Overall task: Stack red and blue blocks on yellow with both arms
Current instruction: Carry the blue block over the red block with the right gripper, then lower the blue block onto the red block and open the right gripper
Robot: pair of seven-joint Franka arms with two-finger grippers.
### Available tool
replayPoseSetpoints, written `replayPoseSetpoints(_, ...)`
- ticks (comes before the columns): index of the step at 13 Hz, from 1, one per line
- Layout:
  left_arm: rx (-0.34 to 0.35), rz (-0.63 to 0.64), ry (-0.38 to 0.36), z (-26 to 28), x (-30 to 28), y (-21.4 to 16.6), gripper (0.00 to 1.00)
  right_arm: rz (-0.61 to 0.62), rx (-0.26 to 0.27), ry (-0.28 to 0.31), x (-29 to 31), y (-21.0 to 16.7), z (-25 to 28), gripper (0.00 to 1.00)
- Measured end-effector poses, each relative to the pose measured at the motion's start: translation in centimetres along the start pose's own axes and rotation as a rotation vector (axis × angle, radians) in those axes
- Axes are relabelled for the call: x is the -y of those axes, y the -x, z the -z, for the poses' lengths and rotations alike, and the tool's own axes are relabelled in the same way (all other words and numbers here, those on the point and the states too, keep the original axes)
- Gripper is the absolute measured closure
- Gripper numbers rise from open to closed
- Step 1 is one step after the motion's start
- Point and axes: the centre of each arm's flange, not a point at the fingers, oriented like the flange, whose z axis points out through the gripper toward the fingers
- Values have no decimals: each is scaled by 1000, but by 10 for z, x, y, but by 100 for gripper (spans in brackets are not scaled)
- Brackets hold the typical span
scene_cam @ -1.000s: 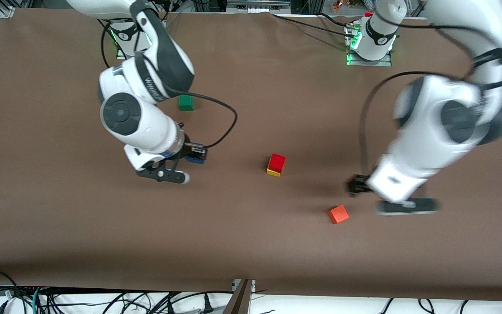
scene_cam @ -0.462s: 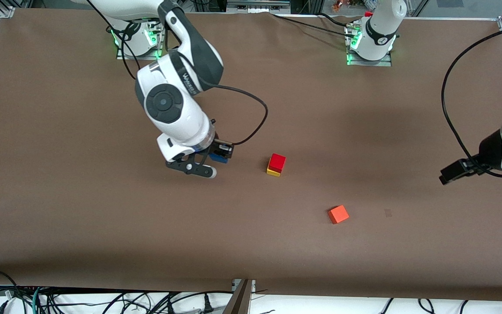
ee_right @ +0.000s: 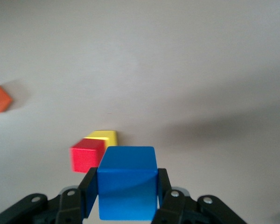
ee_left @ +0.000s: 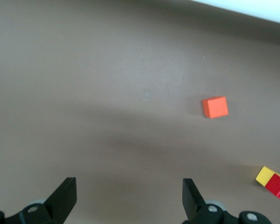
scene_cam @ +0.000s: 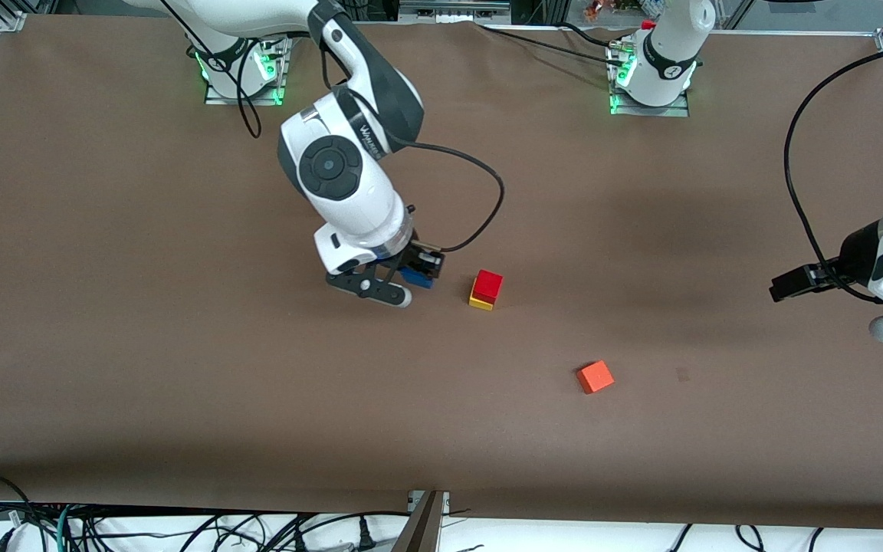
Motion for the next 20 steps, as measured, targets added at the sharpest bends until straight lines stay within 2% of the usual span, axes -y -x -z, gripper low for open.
replayPoseSetpoints(4,45,-35,-13,13,2,16,0,-48,-66,-116,35,29,-25,45)
replayPoseSetpoints(7,56,-44,-19,25,8,30,0,-76,-88,-162,55,54,-56,45)
replayPoseSetpoints(10,74,-28,-2,24,22,39,0,-79,-92,-168,59,62,-66,45)
replayPoseSetpoints(14,60,-24,3,14,27,55,0,-82,-96,-171,58,59,-65,45)
replayPoseSetpoints(20,64,-27,1,5,26,58,0,-86,-86,-137,52,57,-91,45)
